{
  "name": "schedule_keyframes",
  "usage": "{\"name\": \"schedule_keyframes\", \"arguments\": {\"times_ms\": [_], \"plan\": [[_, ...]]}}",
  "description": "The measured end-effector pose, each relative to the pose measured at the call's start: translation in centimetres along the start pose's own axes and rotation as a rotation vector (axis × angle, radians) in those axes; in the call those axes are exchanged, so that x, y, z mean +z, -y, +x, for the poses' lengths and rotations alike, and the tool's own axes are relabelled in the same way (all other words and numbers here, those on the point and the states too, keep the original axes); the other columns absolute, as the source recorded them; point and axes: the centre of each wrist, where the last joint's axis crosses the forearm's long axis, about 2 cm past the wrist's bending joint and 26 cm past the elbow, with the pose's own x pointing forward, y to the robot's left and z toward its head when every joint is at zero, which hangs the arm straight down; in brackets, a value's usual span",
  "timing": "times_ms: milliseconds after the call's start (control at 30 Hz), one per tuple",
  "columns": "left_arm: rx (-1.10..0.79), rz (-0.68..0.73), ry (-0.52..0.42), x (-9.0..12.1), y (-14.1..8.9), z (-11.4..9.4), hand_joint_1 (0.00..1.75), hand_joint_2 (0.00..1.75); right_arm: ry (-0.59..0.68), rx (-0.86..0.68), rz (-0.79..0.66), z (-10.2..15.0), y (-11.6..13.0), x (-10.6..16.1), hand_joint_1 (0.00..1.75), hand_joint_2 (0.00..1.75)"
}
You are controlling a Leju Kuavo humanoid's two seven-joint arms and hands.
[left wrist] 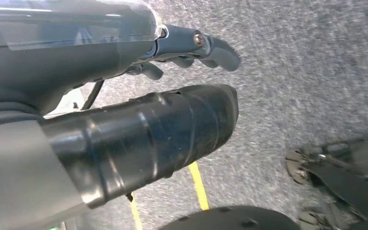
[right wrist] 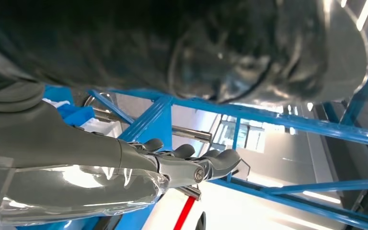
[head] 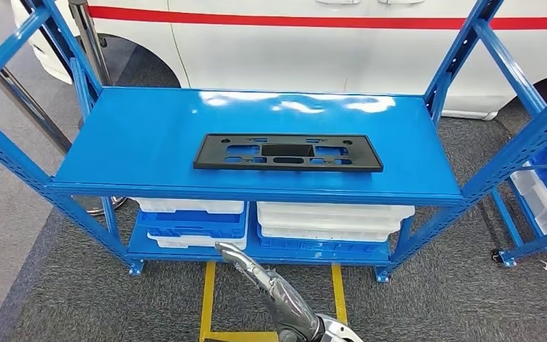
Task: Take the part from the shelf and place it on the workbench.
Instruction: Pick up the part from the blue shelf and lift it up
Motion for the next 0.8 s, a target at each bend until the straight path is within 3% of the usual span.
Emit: {"name": "schedule_keyframes", "arguments": {"times_ms": [800], "plan": [[-0.001, -0.005, 0.002, 0.01, 0.11, -0.02, 0.00, 0.00, -0.010, -0.006, 0.010, -0.15, -0.17, 0.03, 0.00, 0.00]]}}
